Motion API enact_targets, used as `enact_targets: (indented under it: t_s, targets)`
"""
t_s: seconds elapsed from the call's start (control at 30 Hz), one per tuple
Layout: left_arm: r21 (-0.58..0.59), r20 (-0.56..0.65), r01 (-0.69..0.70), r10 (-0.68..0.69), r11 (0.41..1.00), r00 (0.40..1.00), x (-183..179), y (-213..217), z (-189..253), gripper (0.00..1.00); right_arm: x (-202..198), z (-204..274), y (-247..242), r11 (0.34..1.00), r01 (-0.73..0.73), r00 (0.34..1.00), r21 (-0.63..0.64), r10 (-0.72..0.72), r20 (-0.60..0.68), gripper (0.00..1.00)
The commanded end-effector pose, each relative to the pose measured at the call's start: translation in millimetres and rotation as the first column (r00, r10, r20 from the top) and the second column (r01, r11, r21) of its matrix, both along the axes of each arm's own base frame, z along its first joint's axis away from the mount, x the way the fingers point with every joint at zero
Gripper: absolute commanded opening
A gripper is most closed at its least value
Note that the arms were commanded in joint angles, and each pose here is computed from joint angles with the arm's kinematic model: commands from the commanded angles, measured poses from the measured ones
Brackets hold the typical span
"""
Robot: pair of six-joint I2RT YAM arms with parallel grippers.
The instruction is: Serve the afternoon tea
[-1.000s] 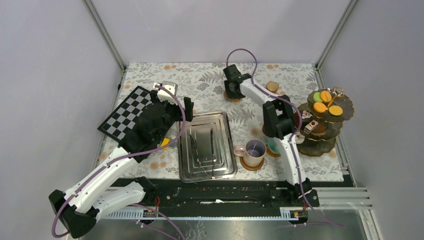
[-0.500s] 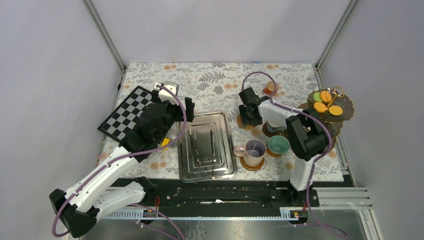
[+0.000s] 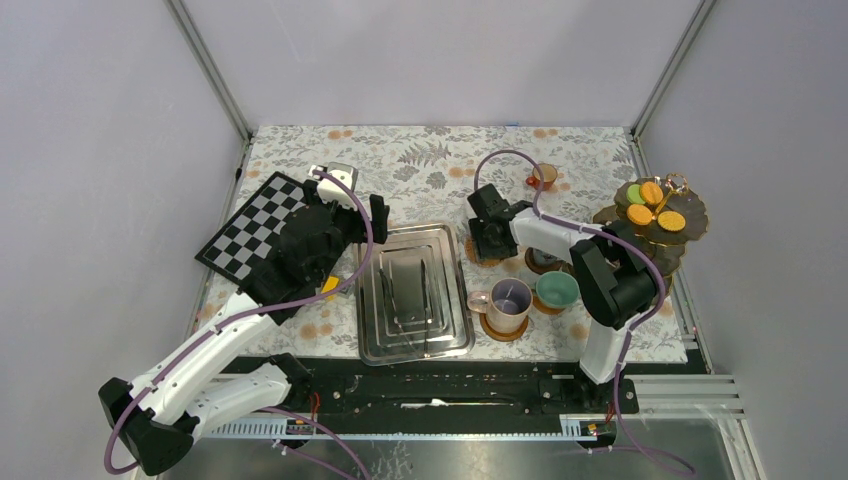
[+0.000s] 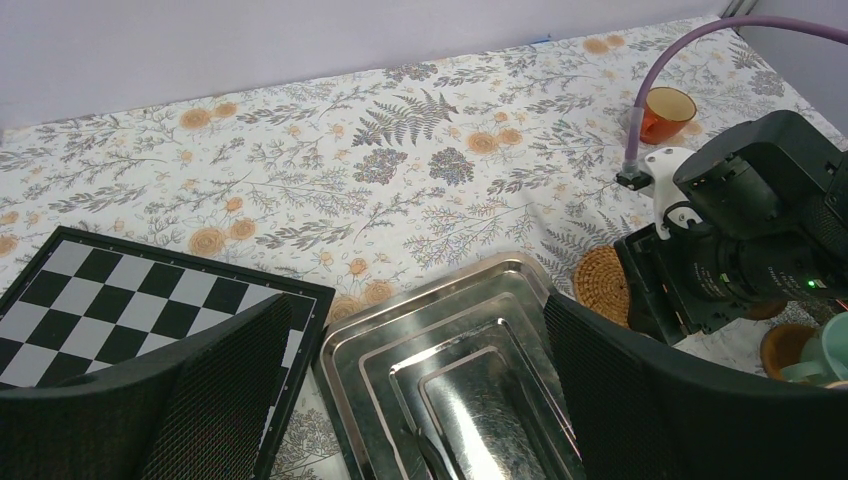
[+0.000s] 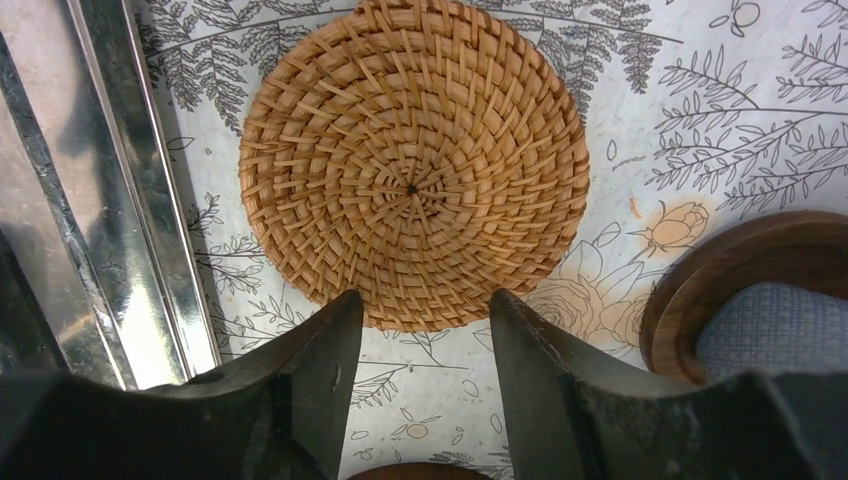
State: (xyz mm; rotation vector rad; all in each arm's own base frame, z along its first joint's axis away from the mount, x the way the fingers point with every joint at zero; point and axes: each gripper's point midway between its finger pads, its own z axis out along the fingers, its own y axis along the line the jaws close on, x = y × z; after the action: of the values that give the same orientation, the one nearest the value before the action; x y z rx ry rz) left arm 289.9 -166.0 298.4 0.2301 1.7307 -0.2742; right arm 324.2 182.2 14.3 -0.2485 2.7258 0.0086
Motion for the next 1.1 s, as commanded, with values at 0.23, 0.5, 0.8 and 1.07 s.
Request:
enact_targets:
  t_s: [0.23, 0.5, 0.8, 1.07]
  targets:
    - [-0.037, 0.047, 0.002, -0.001, 0.999, 0.999, 0.7, -0.1, 15.8, 0.99, 5.4, 28.3, -13.1, 0.995, 0.021, 1.0, -0.093, -0.02, 0.017, 0.59]
    - [-0.031, 0.039, 0.011, -0.01, 0.999, 0.999, 1.8, -2.9, 13.0, 0.99, 71.0, 151.1, 10.8, 1.0, -0.009, 0.942, 0.002, 0.008, 0.336, 0.71]
    - [-0.029, 0.04, 0.006, -0.004, 1.0, 0.999, 2.2, -1.9, 12.4, 0.99, 158.3, 172.1, -67.9, 0.95, 0.28, 0.853, -0.136, -0.181, 0.49, 0.87]
    - [-0.029, 0.039, 0.01, -0.009, 1.0, 0.999, 1.9, -2.7, 12.8, 0.99, 207.1, 120.4, -104.5, 0.86, 0.503, 0.818, -0.087, -0.442, 0.367, 0.7]
